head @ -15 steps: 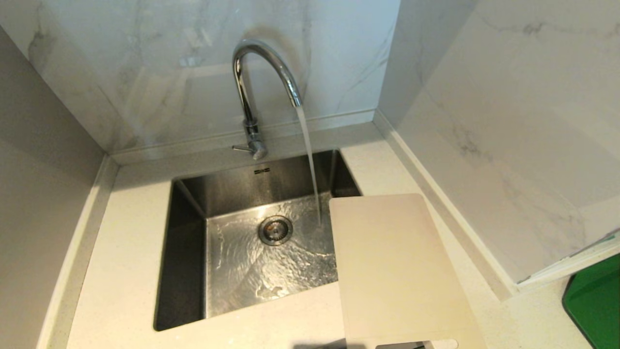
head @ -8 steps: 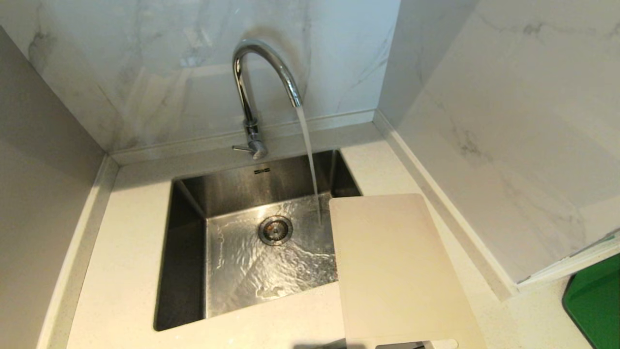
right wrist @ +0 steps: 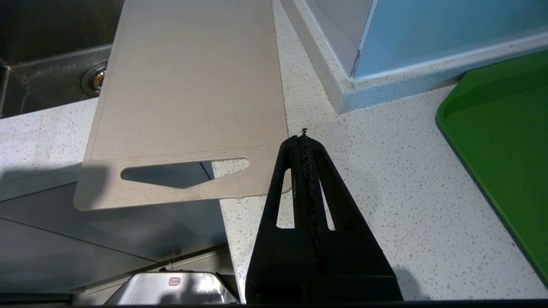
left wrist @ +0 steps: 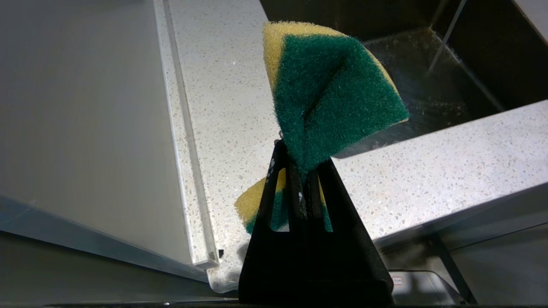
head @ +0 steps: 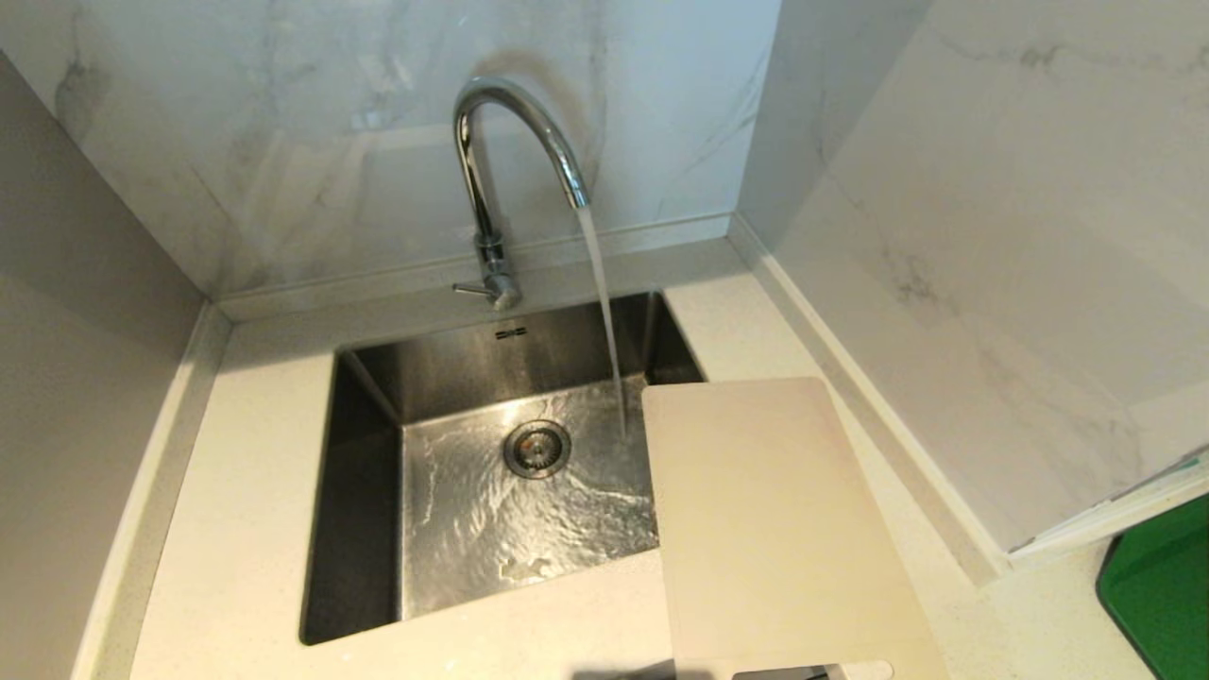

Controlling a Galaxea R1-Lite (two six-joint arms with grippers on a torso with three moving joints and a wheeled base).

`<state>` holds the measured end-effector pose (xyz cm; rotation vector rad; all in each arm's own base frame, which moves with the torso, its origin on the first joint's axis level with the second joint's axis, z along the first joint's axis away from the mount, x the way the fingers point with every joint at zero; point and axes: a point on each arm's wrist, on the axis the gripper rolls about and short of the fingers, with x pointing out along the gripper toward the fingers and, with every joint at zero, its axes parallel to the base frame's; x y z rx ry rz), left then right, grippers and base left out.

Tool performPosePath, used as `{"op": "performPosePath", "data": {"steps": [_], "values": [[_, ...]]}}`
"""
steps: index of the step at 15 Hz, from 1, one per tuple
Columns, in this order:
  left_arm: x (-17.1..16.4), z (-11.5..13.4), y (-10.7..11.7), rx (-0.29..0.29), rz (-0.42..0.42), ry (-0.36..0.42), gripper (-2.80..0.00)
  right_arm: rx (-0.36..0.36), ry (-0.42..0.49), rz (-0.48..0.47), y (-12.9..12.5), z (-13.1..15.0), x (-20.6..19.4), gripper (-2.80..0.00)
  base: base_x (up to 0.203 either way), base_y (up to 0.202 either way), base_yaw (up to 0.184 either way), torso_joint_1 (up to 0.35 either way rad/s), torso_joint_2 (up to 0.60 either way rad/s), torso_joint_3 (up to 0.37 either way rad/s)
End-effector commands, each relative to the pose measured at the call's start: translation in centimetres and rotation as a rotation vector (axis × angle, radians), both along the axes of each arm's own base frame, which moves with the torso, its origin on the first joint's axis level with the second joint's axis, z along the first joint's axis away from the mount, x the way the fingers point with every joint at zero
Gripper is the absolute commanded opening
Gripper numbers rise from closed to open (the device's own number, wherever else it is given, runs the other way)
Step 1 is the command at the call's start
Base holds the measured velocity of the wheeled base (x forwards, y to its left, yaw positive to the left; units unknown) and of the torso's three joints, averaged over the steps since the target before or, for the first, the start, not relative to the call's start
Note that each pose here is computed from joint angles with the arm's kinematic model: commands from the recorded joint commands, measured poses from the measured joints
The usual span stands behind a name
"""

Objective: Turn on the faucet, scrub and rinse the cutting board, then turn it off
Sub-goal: Pick up the cutting board

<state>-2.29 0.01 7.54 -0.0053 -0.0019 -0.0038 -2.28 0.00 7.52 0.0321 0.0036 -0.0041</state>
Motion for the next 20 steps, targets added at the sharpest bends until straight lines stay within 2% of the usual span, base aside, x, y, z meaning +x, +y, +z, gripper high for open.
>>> {"op": "performPosePath", "data": {"steps": [1, 20], "values": [[0.01, -0.04, 0.00, -0.001, 0.001, 0.002, -2.80, 0.000, -0.001, -0.001, 0.00, 0.00, 0.00, -2.80, 0.000, 0.000, 0.000, 0.000, 0.00, 0.000], [0.01, -0.04, 0.00, -0.001, 0.001, 0.002, -2.80, 0.000, 0.000, 0.000, 0.00, -0.02, 0.00, -2.80, 0.000, 0.000, 0.000, 0.000, 0.00, 0.000]]}}
